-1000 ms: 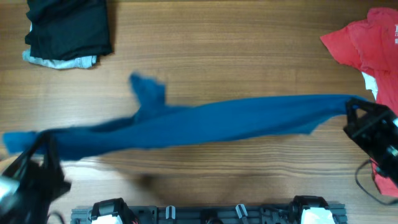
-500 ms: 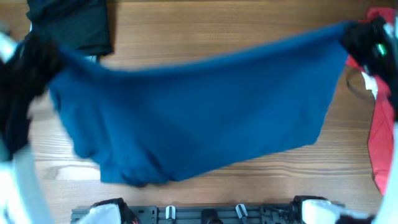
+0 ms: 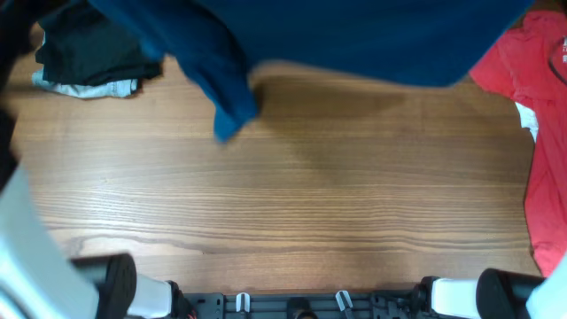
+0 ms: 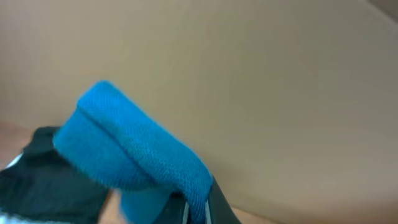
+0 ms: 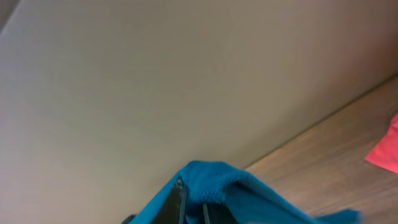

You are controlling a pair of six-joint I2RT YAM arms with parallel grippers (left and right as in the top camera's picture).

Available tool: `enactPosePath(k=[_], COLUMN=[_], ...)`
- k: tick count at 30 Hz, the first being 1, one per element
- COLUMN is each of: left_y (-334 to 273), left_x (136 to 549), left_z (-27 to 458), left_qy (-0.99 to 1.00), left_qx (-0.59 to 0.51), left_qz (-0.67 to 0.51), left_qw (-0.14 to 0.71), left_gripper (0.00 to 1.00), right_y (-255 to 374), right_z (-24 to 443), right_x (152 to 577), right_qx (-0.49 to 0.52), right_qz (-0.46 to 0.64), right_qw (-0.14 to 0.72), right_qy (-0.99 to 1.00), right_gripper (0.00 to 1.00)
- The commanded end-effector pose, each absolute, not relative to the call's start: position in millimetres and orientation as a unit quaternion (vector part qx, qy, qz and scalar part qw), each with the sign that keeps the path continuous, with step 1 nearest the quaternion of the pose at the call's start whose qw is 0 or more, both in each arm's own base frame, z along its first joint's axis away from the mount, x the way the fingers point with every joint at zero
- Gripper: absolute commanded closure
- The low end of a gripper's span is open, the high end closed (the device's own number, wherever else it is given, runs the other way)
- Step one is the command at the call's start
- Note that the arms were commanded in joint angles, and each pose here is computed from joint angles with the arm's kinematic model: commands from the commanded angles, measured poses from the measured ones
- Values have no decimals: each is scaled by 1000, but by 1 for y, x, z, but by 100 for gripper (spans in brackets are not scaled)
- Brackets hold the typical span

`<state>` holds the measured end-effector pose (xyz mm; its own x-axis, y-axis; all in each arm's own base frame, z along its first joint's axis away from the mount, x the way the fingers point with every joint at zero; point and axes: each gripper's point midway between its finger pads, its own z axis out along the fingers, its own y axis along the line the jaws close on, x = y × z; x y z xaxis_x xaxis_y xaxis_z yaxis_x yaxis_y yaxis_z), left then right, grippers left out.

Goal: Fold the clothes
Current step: 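Lift the blue shirt with both grippers and fling it forward, then lay the blue shirt down on the table with both grippers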

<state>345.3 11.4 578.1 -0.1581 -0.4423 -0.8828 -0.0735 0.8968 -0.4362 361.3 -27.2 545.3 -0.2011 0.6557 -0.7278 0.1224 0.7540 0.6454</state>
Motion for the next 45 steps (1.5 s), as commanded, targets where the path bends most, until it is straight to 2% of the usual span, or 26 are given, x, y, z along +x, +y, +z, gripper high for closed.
enactPosePath(k=[1, 7, 10, 13, 20, 25, 26, 27, 28, 29, 31, 32, 34, 35, 36, 40, 41, 42, 43, 44, 45], left_y=[20, 9, 7, 9, 12, 25, 27, 31, 32, 32, 34, 37, 39, 39, 39, 40, 40, 37, 31, 25, 21], left_x=[352, 379, 391, 386, 343, 293, 285, 276, 271, 268, 268, 268, 268, 269, 271, 279, 282, 287, 291, 294, 296], left_z=[530, 368, 278, 217, 150, 111, 106, 101, 98, 97, 98, 100, 102, 104, 104, 102, 101, 99, 97, 96, 95], left_qy=[801, 930, 960, 968, 964, 951, 948, 944, 942, 940, 939, 938, 939, 940, 942, 946, 945, 947, 948, 949, 950], left_qx=[-188, -217, -230, -240, -246, -236, -233, -231, -229, -229, -237, -241, -240, -241, -241, -245, -253, -256, -259, -261, -261], left_qz=[-111, -103, -88, -68, -25, 39, 51, 66, 73, 74, 83, 92, 95, 95, 94, 90, 90, 79, 62, 46, 35], left_qw=[558, 278, 136, 37, -98, -197, -212, -227, -236, -240, -237, -232, -226, -221, -216, -194, -186, -178, -173, -171, -169], left_gripper=[96, 96, 96, 96, 96, 96, 96, 96, 96, 96, 96, 94, 59, 47, 0, 0, 0, 0, 2, 4, 6], right_y=[-37, -43, -38, -34, 4, 19, 21, 22, 21, 22, 24, 24, 24, 25, 24, 17, 14, 9, 5, -1, -9], right_z=[505, 372, 299, 242, 147, 128, 128, 128, 127, 127, 127, 128, 131, 134, 136, 145, 147, 149, 149, 147, 143], right_x=[364, 372, 376, 368, 324, 303, 303, 302, 302, 302, 305, 308, 322, 336, 347, 388, 397, 411, 420, 426, 431], right_qx=[283, 345, 340, 348, 290, 253, 242, 235, 226, 220, 217, 217, 212, 204, 195, 143, 138, 135, 139, 146, 154], right_qz=[191, 136, 123, 112, 105, 55, 44, 32, 17, 10, 12, 14, 21, 32, 40, 50, 49, 50, 50, 50, 48], right_qw=[522, 314, 207, 129, -10, -44, -41, -38, -35, -33, -26, -20, 7, 34, 56, 142, 159, 185, 199, 206, 210], right_qy=[781, 874, 909, 922, 951, 965, 968, 971, 973, 975, 976, 976, 977, 978, 978, 978, 976, 972, 969, 966, 964], right_gripper=[95, 95, 95, 95, 95, 94, 85, 61, 33, 24, 19, 10, 1, 0, 0, 1, 12, 45, 70, 85, 91])
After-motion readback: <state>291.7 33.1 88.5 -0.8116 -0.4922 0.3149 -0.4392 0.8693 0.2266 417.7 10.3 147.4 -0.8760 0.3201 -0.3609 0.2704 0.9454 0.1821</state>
